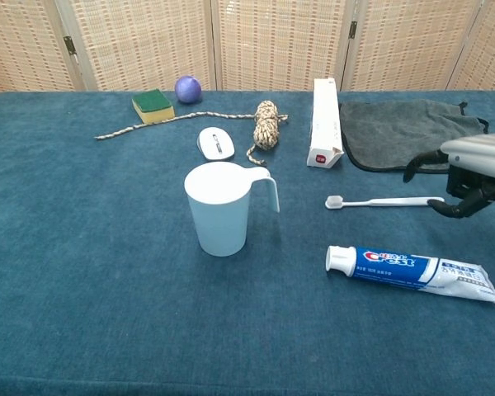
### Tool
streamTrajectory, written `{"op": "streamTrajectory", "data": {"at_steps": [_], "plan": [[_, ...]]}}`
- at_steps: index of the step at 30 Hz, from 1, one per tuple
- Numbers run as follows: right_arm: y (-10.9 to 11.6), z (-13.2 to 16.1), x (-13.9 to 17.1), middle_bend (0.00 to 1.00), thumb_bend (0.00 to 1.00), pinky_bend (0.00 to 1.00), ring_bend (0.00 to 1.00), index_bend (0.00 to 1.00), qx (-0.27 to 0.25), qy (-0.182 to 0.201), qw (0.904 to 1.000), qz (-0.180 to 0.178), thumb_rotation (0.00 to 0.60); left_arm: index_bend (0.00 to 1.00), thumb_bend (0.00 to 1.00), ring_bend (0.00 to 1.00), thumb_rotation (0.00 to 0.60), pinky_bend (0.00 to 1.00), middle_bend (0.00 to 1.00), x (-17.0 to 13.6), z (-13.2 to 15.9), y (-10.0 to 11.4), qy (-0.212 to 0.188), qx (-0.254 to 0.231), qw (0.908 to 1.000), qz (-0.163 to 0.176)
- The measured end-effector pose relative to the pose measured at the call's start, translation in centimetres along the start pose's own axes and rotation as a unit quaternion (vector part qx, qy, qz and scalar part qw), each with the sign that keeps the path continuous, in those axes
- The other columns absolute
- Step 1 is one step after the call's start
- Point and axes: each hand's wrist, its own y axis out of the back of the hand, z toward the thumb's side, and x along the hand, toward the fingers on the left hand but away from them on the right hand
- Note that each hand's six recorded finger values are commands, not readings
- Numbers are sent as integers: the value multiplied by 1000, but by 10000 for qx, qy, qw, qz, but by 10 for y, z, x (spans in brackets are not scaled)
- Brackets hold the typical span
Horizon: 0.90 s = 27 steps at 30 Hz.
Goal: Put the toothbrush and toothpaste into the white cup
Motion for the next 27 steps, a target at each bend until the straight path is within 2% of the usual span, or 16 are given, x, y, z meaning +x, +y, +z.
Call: {"op": "streamTrajectory", "data": {"at_steps": [4,9,11,16,27], "plan": [[4,6,-16,963,283,1000,1000,386,-50,-33,9999,-145,600,131,117,105,600,403,104,-1,1,1,-13,-4,10000,11],[-4,17,-32,975,138,1000,1000,444,86,9,9999,-121,600,130,117,105,600,403,103,-4,-4,1,76,-10,10000,-14],[-7,21,-35,978,128,1000,1000,454,108,34,9999,-126,600,130,117,105,600,403,103,-5,-5,2,104,-4,9999,-15],[-11,26,-42,978,189,1000,1000,459,155,63,9998,-112,600,130,117,105,600,403,103,-5,-5,2,106,-8,9999,-21],[-18,36,-62,978,246,1000,1000,476,234,75,9997,-1,600,129,117,105,600,402,102,-6,-8,1,150,3,9999,-30]]}}
